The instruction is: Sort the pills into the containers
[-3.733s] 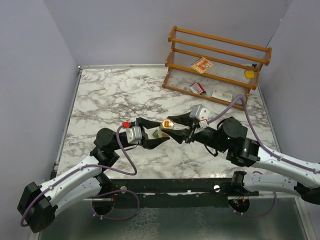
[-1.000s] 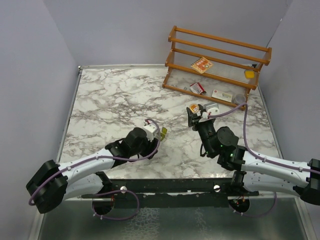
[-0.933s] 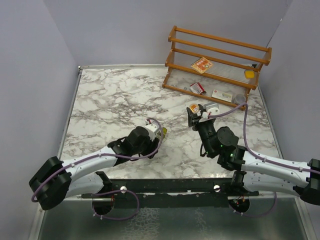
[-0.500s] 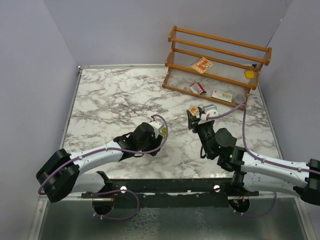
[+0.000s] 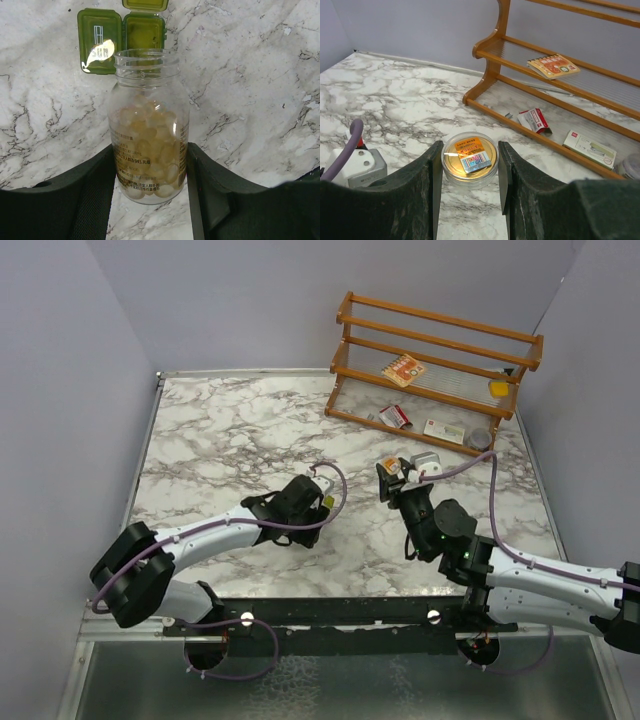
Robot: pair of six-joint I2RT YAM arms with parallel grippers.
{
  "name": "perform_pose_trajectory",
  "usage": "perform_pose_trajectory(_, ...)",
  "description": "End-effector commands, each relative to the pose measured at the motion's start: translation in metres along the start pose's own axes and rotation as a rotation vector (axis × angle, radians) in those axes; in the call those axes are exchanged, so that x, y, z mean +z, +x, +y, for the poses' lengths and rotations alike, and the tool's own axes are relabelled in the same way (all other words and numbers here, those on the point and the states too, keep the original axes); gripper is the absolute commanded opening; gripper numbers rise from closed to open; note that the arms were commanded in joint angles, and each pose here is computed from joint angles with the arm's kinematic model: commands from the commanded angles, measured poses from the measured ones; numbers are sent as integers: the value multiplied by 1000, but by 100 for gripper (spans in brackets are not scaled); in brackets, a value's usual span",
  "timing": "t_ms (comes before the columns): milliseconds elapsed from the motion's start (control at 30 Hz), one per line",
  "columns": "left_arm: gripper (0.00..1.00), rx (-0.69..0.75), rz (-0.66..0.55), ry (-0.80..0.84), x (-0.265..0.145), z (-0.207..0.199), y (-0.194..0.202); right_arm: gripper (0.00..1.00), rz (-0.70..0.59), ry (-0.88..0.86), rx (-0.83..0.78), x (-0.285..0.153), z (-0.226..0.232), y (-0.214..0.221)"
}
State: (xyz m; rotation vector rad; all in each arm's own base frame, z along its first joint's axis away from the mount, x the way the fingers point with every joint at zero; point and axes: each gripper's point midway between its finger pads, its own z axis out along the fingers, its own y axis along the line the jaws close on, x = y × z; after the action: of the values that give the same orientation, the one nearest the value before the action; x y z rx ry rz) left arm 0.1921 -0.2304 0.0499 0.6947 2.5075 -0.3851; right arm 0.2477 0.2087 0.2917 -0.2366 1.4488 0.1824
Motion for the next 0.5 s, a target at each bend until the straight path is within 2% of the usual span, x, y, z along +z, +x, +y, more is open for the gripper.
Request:
perform_pose_trajectory(0, 0, 9, 44, -34, -5, 1, -4, 1, 11, 8, 19, -3, -3, 5)
perform_pose_trajectory(467, 0, 47, 162, -65, -9, 4, -2, 1, 9, 19, 29, -7, -9, 7)
